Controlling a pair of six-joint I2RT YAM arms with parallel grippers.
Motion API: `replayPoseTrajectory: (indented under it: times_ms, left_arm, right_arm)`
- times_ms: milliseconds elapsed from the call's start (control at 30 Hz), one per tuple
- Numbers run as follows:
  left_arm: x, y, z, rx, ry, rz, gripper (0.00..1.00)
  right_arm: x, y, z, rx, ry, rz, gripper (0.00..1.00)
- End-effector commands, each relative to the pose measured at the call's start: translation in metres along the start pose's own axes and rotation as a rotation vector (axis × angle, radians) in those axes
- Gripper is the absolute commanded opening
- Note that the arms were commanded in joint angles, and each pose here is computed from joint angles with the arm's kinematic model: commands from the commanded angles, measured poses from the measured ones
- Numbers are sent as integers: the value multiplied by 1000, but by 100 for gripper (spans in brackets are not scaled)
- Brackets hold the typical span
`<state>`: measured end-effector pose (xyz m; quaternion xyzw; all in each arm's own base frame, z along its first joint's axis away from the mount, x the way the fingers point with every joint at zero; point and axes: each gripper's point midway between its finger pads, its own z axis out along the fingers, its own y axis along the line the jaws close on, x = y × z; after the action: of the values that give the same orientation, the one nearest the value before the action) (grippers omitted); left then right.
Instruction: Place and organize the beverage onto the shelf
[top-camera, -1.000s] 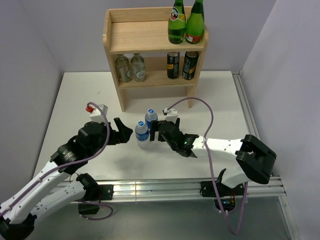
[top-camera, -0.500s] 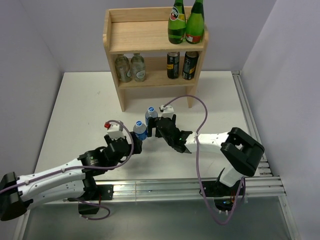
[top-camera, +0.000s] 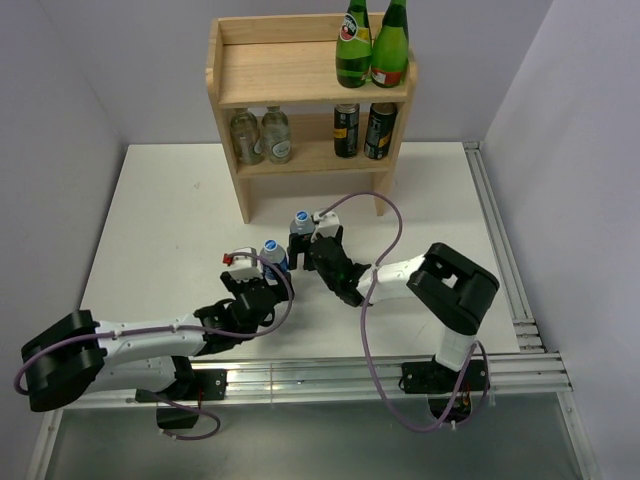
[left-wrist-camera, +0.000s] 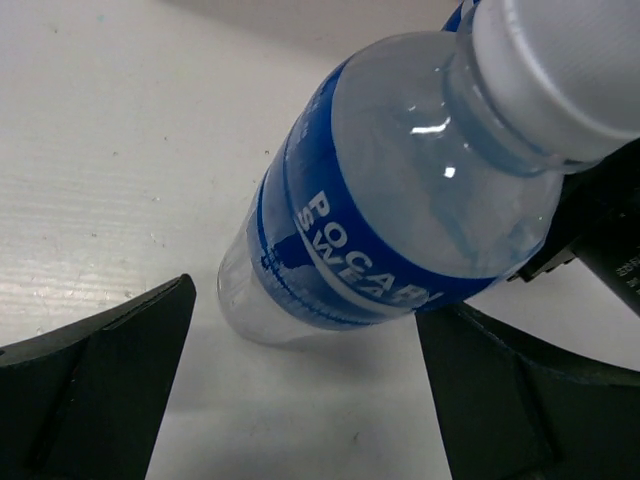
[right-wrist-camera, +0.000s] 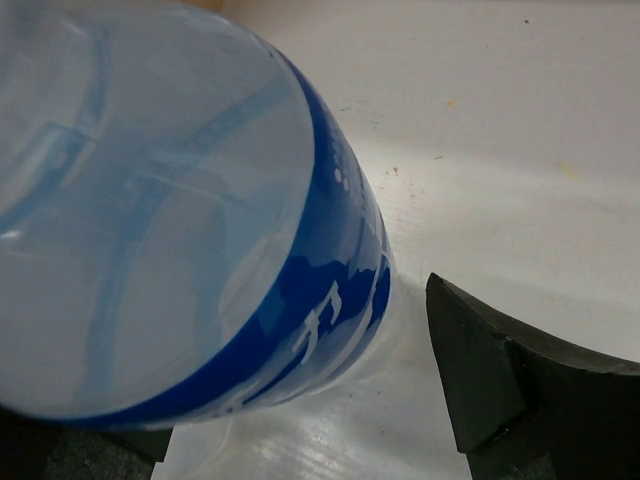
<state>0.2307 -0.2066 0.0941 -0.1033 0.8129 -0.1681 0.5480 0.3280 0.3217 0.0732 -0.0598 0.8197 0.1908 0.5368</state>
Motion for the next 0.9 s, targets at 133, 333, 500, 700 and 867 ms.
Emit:
replayPoseTrajectory:
  times_ms: [133, 333, 500, 700, 867]
  left_arm:
    - [-18, -16, 17, 6, -138, 1, 99]
    - [-6, -5, 45, -49, -131, 9, 99]
    - [-4, 10, 62, -98, -144, -4, 74]
    - [-8, 21, 62, -137, -152, -21, 1]
    - [-20, 19, 53, -133, -143, -32, 0]
  right_arm:
    - [-25, 8, 18, -7, -126, 4, 95]
    - [-20, 5, 29, 9, -137, -2, 90]
    - [-18, 0, 35, 14, -138, 10, 23]
    - [-34, -1, 28, 42, -140, 6, 0]
    - [-104, 18, -11, 51, -229, -11, 0]
